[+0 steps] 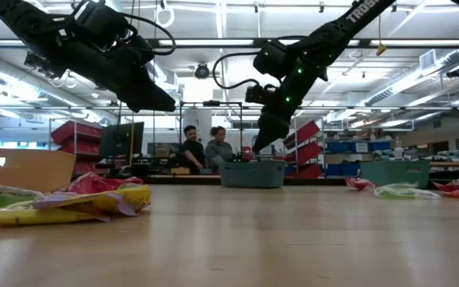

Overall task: Sort candy
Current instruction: Put the yellow candy into the blue bin

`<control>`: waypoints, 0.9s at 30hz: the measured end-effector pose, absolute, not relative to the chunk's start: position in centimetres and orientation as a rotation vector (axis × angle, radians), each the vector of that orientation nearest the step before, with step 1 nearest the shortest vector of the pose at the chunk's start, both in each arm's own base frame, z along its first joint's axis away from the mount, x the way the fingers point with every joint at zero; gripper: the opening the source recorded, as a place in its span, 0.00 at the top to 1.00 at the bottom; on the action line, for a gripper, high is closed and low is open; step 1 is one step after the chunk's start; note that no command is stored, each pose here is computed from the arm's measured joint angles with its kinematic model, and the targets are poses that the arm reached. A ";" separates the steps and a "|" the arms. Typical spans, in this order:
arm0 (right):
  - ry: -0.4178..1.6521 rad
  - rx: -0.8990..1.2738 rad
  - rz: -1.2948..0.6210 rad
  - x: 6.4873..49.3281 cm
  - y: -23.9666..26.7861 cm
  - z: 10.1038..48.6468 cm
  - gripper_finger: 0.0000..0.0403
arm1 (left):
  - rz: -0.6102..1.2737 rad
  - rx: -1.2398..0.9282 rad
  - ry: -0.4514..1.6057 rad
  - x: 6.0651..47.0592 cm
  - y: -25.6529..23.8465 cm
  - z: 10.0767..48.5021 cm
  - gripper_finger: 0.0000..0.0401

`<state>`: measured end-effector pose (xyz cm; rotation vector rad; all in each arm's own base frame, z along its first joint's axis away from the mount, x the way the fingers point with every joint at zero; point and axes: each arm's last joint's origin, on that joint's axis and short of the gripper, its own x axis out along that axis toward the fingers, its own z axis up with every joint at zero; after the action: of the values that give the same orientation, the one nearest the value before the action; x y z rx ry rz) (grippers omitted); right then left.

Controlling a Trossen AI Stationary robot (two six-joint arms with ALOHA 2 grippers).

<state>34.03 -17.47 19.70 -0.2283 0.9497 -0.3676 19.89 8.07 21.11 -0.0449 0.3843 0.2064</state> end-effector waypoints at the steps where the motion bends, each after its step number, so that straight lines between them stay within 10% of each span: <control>1: 0.945 -0.209 -0.348 33.9 -17.7 19.7 0.53 | 0.205 -0.046 0.387 19.9 8.1 21.1 0.52; 7: 0.959 -0.069 -0.298 32.6 -19.1 19.3 0.96 | 0.181 -0.057 0.406 19.8 8.0 20.9 0.56; 27: 0.775 0.006 -0.065 31.9 -9.6 25.6 1.00 | 0.086 -0.091 0.513 19.7 6.7 19.9 0.83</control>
<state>31.89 -9.60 25.57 0.0055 0.7749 -0.0647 19.72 6.69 19.92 -0.0913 0.5132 0.0858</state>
